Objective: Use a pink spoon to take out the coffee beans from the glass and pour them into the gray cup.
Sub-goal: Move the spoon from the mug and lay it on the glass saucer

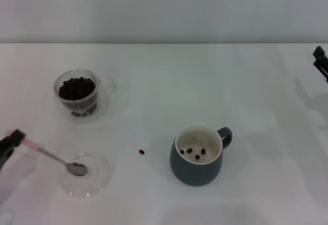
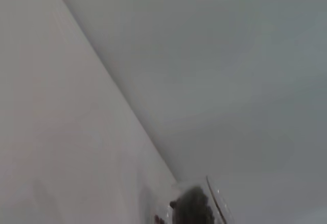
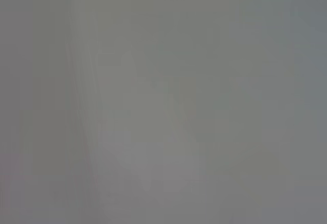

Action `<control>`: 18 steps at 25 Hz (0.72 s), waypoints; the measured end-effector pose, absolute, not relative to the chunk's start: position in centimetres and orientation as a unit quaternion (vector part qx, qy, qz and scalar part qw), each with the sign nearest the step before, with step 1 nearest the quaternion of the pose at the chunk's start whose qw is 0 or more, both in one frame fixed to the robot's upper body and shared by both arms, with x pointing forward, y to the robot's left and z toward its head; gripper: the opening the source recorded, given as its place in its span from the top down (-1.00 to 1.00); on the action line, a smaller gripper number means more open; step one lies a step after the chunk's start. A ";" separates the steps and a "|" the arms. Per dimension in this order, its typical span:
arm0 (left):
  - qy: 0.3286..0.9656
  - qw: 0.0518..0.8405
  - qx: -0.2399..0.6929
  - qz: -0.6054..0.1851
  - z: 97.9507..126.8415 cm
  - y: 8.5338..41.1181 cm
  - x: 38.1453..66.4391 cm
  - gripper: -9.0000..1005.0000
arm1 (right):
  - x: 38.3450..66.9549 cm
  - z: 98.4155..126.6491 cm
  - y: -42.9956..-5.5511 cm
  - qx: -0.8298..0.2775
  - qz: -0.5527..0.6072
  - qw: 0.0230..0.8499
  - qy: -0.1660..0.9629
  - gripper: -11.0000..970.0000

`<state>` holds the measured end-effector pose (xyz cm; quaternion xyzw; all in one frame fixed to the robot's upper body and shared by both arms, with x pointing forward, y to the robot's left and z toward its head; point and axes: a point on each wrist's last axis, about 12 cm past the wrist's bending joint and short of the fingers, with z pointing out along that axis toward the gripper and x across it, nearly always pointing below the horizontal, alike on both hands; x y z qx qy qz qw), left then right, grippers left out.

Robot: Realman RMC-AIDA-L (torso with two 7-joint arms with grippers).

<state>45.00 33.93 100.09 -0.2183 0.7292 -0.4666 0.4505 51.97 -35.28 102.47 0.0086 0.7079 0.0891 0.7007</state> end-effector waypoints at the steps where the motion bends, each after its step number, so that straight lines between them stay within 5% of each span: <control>1: 0.734 0.447 -0.212 -0.465 100.1 33.6 45.4 0.72 | 51.9 102.5 -35.4 0.011 0.087 0.701 0.708 -0.81; 18: 0.762 0.450 -0.149 -0.442 99.5 30.9 47.0 0.72 | 51.7 102.7 -36.6 0.034 0.066 0.708 0.703 -0.81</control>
